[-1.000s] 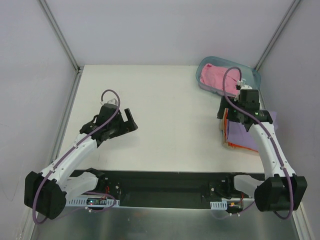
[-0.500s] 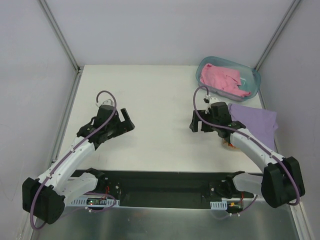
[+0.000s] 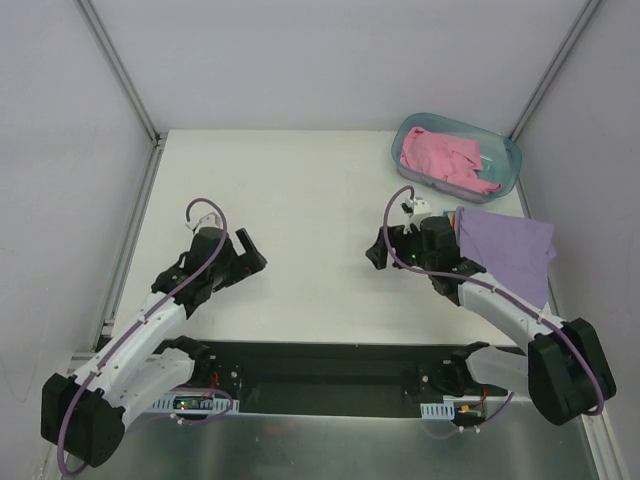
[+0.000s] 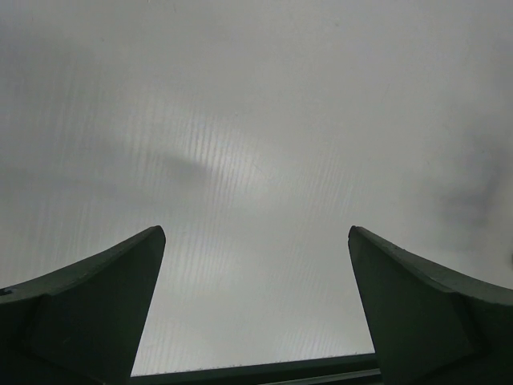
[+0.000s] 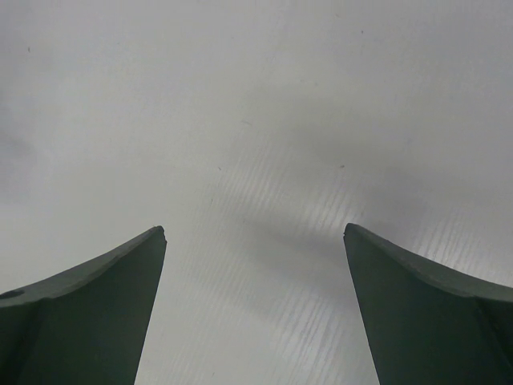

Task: Fold and stack the t-shirts
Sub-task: Put the neatly folded tshirt into the corner of the board with the right arm

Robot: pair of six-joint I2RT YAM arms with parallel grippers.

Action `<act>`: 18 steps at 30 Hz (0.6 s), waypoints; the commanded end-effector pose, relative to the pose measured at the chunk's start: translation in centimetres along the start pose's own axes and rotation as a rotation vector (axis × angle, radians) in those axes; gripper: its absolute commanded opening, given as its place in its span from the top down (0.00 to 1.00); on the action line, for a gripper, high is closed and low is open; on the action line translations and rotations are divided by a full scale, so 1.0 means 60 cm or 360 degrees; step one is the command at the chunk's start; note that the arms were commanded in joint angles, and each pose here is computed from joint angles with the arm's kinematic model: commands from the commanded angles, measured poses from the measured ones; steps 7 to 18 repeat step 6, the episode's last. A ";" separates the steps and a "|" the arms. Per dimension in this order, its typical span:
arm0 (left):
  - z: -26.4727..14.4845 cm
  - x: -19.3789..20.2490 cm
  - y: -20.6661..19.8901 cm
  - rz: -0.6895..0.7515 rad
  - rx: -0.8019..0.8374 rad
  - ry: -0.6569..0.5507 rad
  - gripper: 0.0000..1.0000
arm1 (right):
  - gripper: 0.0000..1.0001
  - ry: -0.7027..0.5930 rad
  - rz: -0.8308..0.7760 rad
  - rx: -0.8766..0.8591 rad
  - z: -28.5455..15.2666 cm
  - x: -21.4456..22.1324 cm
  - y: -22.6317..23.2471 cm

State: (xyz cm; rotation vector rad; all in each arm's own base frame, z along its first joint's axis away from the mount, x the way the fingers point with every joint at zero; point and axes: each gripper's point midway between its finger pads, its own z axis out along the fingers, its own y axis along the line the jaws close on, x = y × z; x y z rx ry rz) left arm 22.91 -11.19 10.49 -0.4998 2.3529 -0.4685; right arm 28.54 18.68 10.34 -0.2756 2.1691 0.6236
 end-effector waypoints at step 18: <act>-0.010 -0.036 -0.016 -0.0044 0.0081 -0.0158 0.01 | 0.03 -0.0246 -0.0064 -0.0072 -0.026 -0.045 0.019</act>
